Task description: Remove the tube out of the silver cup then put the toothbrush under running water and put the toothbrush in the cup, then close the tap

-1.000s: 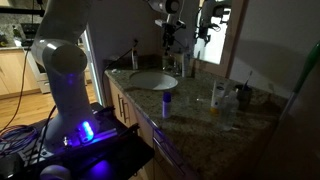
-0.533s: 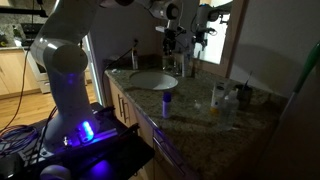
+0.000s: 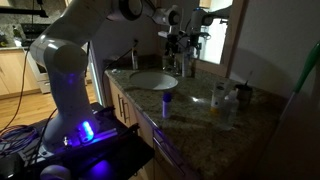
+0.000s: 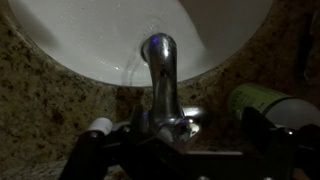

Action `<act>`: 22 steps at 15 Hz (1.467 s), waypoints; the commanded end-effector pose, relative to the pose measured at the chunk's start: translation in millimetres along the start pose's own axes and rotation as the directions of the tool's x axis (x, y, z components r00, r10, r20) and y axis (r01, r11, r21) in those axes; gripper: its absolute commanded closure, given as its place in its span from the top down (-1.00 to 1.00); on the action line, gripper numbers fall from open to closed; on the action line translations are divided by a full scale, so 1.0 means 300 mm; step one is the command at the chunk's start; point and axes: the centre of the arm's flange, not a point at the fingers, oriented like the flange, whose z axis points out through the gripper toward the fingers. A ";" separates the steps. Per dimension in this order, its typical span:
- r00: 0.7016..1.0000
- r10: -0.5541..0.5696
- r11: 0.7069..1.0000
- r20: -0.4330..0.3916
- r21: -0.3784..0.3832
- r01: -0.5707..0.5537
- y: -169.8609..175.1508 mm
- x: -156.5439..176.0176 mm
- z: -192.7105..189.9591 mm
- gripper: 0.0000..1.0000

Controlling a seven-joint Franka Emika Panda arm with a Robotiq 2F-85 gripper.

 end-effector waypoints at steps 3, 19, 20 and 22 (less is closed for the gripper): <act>1.000 0.022 1.000 -0.022 0.006 -0.022 -0.003 0.033 0.007 1.00; 0.998 0.062 0.998 -0.029 0.000 -0.062 0.015 0.025 -0.009 -0.50; 0.997 0.063 0.998 -0.032 -0.001 -0.064 0.018 0.024 -0.010 -0.67; 0.997 0.070 0.997 -0.036 -0.009 -0.071 0.030 0.030 -0.009 -0.93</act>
